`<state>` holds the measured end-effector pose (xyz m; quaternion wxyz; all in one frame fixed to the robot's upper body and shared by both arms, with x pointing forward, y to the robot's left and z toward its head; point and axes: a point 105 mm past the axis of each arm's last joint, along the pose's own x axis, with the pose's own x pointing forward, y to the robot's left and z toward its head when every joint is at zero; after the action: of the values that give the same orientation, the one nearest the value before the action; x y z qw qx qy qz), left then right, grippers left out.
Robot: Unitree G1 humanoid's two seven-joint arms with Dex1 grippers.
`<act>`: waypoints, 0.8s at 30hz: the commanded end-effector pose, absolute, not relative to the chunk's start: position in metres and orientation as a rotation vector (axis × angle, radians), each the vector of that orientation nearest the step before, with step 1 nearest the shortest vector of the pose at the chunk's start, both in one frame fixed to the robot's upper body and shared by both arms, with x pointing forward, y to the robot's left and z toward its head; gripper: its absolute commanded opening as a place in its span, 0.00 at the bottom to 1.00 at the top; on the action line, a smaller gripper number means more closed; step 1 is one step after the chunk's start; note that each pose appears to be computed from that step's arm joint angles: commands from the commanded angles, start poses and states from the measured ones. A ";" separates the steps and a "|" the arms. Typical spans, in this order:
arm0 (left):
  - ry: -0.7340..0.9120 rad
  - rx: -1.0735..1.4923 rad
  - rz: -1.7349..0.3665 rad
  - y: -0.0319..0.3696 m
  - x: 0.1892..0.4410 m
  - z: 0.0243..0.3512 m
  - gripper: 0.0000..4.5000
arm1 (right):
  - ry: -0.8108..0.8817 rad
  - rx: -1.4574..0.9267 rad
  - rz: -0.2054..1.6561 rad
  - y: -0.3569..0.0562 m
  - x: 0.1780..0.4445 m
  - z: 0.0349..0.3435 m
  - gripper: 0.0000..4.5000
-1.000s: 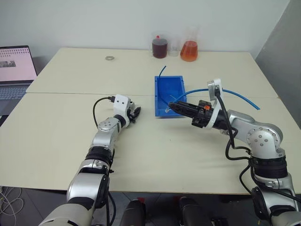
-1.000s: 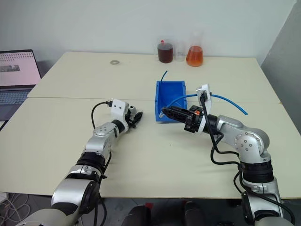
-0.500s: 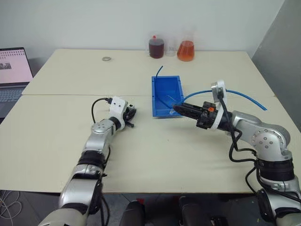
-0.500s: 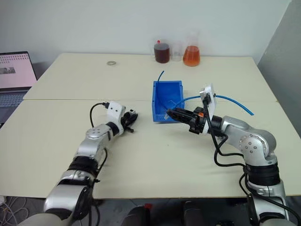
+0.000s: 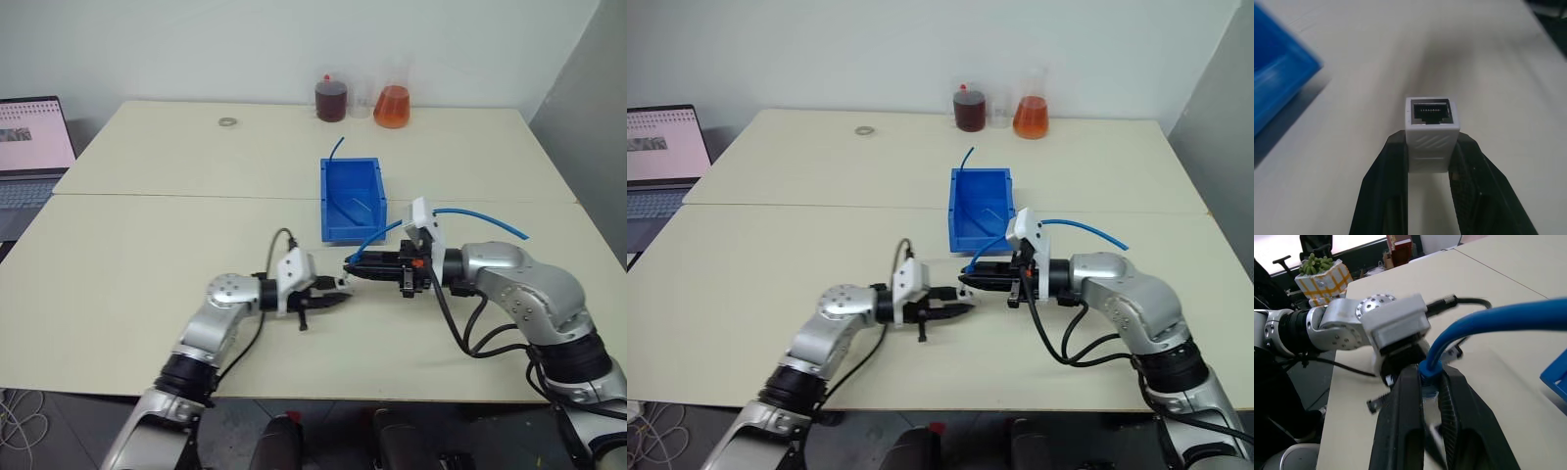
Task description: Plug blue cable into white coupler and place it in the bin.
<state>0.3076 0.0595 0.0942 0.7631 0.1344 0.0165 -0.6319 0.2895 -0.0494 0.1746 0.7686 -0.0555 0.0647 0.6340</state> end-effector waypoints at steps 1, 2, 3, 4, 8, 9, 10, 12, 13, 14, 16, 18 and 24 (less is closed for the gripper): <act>0.016 0.331 -1.428 0.058 0.305 0.092 0.17 | 0.086 -0.258 1.394 -0.049 0.294 0.164 0.04; 0.022 0.337 -1.442 0.058 0.303 0.089 0.17 | 0.086 -0.270 1.397 -0.050 0.294 0.161 0.04; 0.037 0.344 -1.454 0.062 0.302 0.085 0.17 | 0.093 -0.289 1.408 -0.052 0.292 0.157 0.04; 0.047 0.349 -1.462 0.064 0.301 0.083 0.17 | 0.097 -0.299 1.417 -0.054 0.291 0.154 0.04; 0.078 0.365 -1.484 0.073 0.298 0.075 0.17 | 0.102 -0.301 1.431 -0.056 0.288 0.150 0.04; 0.081 0.366 -1.488 0.074 0.298 0.074 0.17 | 0.103 -0.303 1.434 -0.056 0.287 0.149 0.04; 0.082 0.364 -1.488 0.074 0.297 0.074 0.17 | 0.103 -0.307 1.438 -0.055 0.287 0.148 0.04; 0.081 0.361 -1.487 0.074 0.297 0.074 0.17 | 0.101 -0.306 1.445 -0.052 0.286 0.146 0.04; 0.080 0.360 -1.487 0.074 0.297 0.074 0.17 | 0.098 -0.307 1.450 -0.050 0.285 0.145 0.04; 0.080 0.360 -1.487 0.073 0.296 0.074 0.17 | 0.096 -0.308 1.454 -0.049 0.284 0.145 0.04; 0.079 0.359 -1.485 0.073 0.296 0.074 0.17 | 0.095 -0.321 1.471 -0.046 0.282 0.142 0.04; 0.079 0.360 -1.482 0.073 0.297 0.074 0.17 | 0.099 -0.346 1.490 -0.044 0.279 0.138 0.04; 0.080 0.364 -1.470 0.075 0.298 0.074 0.17 | 0.123 -0.424 1.521 -0.042 0.277 0.124 0.04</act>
<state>0.2981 0.0746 0.0697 0.7260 0.1604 0.0472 -0.6671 0.2782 -0.0440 0.1237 0.7123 -0.1727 0.0654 0.6772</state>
